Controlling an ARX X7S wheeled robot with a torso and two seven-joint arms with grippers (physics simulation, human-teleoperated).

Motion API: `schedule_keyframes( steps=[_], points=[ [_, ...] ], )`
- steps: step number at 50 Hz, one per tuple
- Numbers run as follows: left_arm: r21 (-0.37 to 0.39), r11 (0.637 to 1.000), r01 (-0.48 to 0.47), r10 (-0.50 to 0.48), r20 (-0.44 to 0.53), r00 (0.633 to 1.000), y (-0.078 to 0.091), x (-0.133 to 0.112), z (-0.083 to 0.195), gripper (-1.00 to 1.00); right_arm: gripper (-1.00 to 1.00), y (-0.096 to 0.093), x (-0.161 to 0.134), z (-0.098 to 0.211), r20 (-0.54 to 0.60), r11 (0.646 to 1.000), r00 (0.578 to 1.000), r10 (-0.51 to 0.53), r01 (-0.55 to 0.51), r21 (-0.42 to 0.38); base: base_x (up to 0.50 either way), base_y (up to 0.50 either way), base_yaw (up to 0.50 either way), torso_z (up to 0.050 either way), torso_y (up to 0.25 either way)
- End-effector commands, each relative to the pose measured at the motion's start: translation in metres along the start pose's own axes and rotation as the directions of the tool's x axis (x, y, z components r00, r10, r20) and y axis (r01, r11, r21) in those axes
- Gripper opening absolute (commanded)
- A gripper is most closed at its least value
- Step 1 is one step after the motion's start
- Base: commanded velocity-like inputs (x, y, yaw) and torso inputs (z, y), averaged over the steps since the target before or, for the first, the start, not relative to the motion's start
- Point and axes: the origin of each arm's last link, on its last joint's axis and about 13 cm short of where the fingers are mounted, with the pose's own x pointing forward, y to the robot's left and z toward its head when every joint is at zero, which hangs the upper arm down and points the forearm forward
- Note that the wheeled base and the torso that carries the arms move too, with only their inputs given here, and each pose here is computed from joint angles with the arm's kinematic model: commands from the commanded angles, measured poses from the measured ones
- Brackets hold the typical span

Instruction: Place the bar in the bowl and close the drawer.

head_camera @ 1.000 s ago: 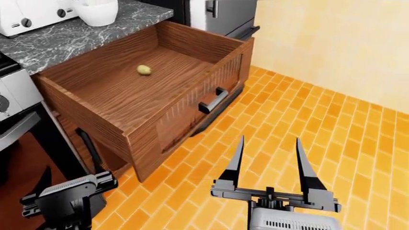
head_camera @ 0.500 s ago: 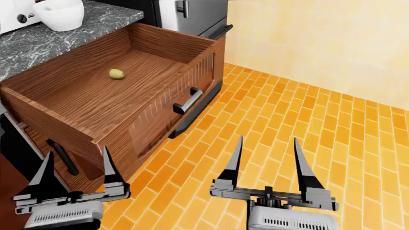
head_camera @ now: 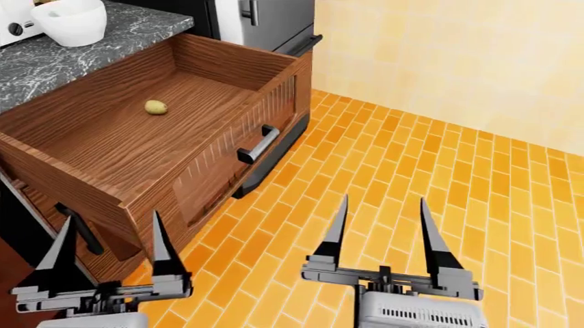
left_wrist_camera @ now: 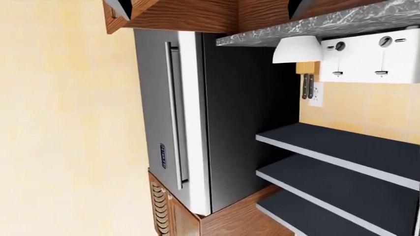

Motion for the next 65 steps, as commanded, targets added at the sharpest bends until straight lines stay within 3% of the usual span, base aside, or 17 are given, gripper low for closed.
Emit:
schedule_keyframes(
  steps=[1,12,65],
  points=[
    [0.007,1.0,0.029,-0.028,-0.014,1.0,-0.004,0.004,-0.001,1.0,1.0,-0.002,-0.001,-0.002,-0.032,0.999,0.999,0.001,0.0,0.037,0.0,0.0,0.0,0.0,0.0],
    [0.023,0.998,0.053,-0.053,-0.027,0.998,-0.008,0.01,-0.003,1.0,1.0,-0.006,-0.001,-0.005,-0.06,0.998,0.997,-0.044,0.046,0.04,0.08,0.04,0.0,0.0,0.0],
    [0.018,0.997,0.076,-0.076,-0.038,0.996,-0.013,0.018,-0.005,1.0,1.0,-0.011,-0.001,-0.004,-0.09,0.996,0.993,-0.077,0.082,0.045,0.44,0.23,0.0,0.0,0.0]
  ],
)
